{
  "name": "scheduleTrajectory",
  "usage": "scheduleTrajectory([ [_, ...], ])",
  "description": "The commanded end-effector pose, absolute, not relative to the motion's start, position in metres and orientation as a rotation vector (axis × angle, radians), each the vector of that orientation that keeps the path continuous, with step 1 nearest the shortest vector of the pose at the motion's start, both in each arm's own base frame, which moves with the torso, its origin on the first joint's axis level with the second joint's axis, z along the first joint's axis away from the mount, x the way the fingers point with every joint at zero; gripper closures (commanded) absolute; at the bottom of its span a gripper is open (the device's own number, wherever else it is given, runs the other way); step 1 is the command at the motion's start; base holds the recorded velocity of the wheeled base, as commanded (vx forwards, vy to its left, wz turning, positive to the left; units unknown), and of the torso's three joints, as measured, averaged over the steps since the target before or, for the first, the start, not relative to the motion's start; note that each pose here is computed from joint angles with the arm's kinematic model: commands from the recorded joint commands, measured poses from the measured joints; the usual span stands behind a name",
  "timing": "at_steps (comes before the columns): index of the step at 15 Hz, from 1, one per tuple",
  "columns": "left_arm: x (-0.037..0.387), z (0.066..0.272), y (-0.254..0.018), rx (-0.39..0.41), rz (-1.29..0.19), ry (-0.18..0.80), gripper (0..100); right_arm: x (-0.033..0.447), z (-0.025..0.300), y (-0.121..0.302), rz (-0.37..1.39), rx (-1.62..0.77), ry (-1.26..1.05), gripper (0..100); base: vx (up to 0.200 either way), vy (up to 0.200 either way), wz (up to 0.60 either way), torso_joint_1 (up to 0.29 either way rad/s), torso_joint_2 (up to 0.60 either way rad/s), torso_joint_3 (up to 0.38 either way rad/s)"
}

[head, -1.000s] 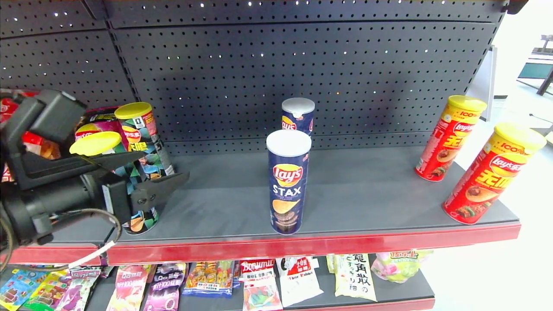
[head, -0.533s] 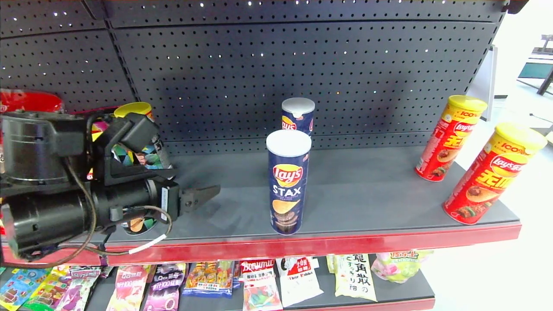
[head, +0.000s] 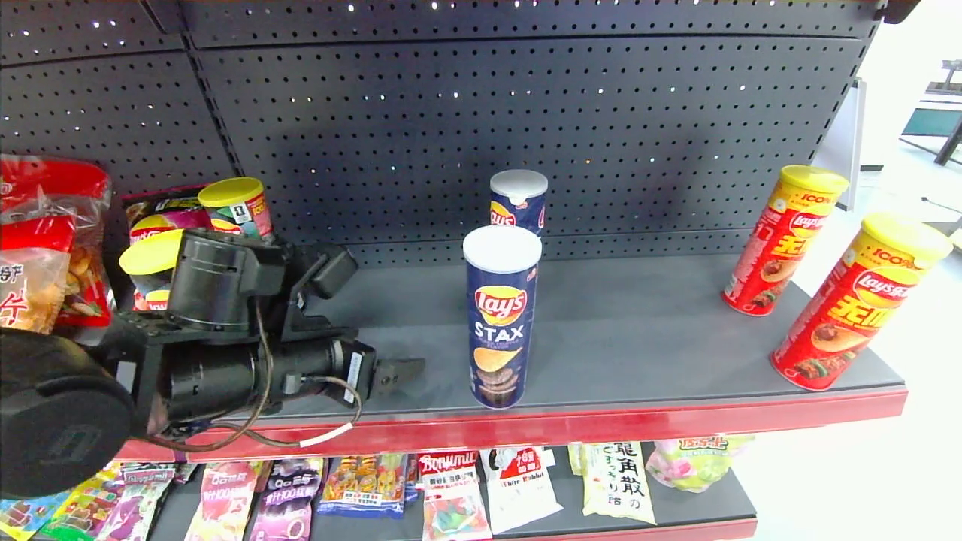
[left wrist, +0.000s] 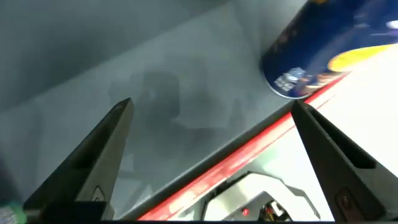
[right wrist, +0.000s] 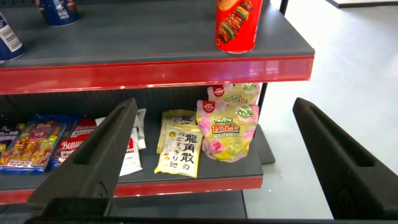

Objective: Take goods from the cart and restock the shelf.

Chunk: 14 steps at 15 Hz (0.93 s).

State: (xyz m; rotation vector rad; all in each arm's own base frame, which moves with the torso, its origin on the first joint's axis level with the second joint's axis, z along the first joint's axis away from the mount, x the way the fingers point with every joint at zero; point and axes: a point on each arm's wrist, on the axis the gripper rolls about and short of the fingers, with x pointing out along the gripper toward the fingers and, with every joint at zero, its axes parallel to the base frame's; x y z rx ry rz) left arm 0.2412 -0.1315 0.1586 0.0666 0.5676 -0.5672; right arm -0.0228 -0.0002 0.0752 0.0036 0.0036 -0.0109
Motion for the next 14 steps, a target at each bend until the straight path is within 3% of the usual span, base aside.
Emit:
scheduleTrajectory([
  [1, 0.251, 0.147, -0.138, 0.077, -0.561, 0.607, 0, -0.023, 0.075, 0.0, -0.011, 0.003, 0.005, 0, 0.0, 0.0, 0.0, 0.0, 0.0, 0.0],
  [14, 0.282, 0.121, -0.163, 0.107, -0.554, 0.664, 0, -0.023, 0.075, 0.0, -0.011, 0.003, 0.005, 0, 0.0, 0.0, 0.0, 0.0, 0.0, 0.0],
])
